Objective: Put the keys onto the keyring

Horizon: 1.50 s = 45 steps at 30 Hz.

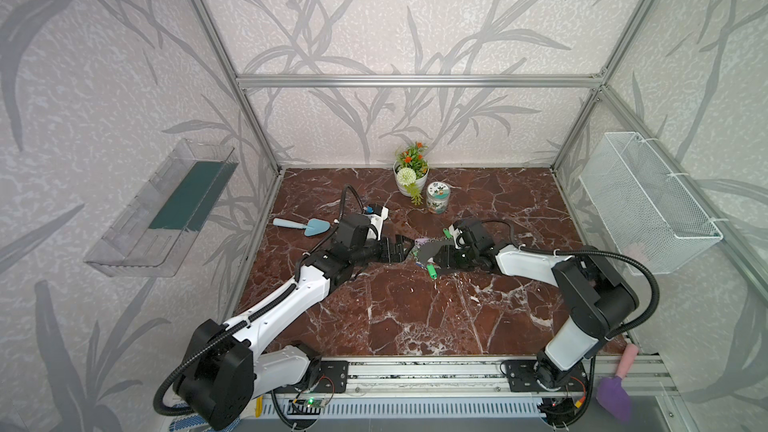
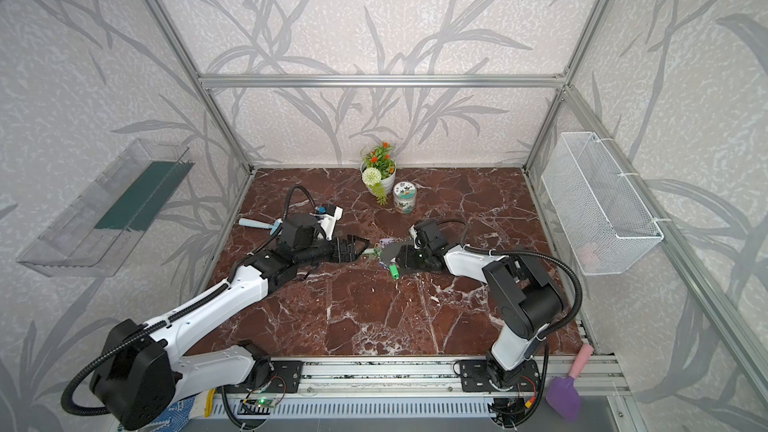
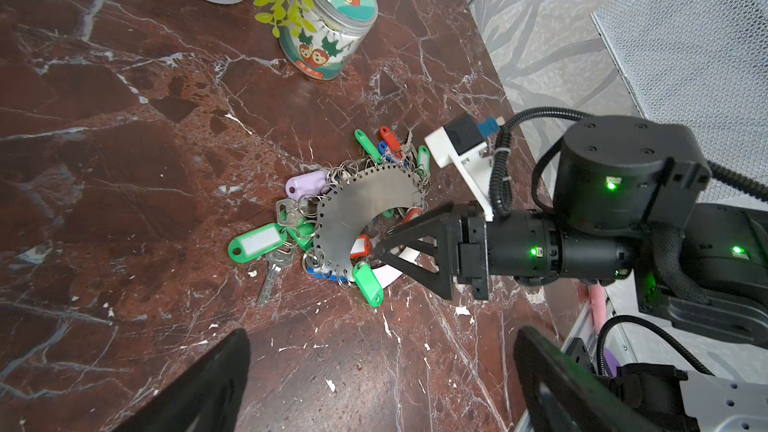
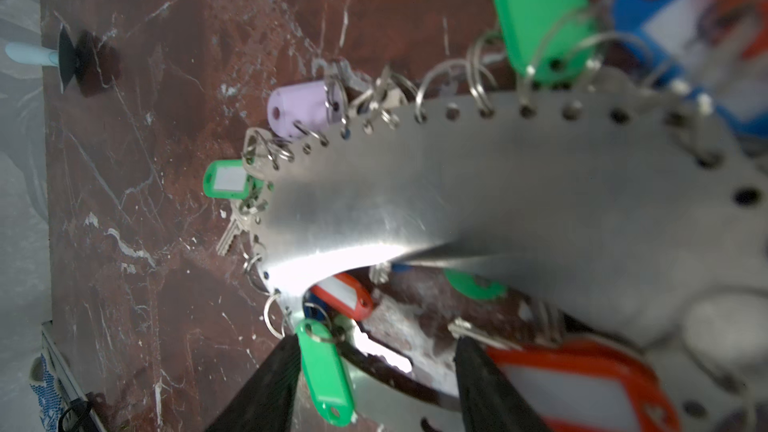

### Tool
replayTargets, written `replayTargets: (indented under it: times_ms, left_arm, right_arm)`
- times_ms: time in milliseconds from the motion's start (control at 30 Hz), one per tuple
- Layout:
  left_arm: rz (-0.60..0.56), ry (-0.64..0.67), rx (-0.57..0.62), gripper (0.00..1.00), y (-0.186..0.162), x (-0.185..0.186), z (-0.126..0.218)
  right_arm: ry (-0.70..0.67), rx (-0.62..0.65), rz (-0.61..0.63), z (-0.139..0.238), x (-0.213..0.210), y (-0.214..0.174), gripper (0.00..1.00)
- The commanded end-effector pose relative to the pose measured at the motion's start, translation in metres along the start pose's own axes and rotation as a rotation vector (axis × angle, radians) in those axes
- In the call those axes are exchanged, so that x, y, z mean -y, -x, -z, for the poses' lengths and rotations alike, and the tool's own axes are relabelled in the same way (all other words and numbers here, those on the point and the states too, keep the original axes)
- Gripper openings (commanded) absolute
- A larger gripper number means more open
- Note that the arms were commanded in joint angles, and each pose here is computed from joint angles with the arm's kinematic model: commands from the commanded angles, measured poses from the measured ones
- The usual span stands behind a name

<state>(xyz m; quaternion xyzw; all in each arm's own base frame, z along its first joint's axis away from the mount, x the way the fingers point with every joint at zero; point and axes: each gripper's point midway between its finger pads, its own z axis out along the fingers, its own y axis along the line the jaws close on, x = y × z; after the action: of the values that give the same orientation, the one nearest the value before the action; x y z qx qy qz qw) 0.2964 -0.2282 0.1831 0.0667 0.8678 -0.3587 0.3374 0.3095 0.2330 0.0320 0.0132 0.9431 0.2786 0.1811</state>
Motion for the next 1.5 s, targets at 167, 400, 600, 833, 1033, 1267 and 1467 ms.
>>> replayTargets:
  times_ms: [167, 400, 600, 833, 1033, 1267, 1467]
  left_arm:
    - [-0.015, 0.004, 0.033, 0.99, 0.007, -0.002, 0.007]
    - [-0.011, -0.001, 0.042, 0.99, 0.009, -0.001, 0.008]
    - [-0.007, -0.009, 0.047, 0.99, 0.009, 0.0, 0.01]
    - [-0.01, -0.008, 0.061, 0.99, 0.009, -0.001, 0.013]
    - [-0.014, -0.017, 0.059, 0.99, 0.01, 0.001, 0.013]
    - [-0.021, -0.004, 0.078, 0.99, 0.01, -0.001, 0.019]
    - [-0.02, -0.009, 0.078, 0.99, 0.011, 0.0, 0.017]
  right_arm:
    - [-0.063, 0.016, -0.212, 0.04, 0.068, -0.018, 0.61]
    - [-0.159, 0.192, -0.336, 0.091, 0.116, 0.014, 0.61]
    - [-0.143, 0.195, -0.195, 0.103, 0.087, 0.046, 0.58]
    - [-0.038, 0.15, -0.223, 0.084, 0.051, 0.03, 0.63]
    - [-0.037, 0.088, -0.29, 0.052, 0.051, 0.007, 0.79]
    - [-0.052, 0.085, -0.314, 0.036, 0.056, 0.004, 0.97]
    - [-0.031, 0.007, -0.151, 0.009, 0.022, 0.012, 0.99]
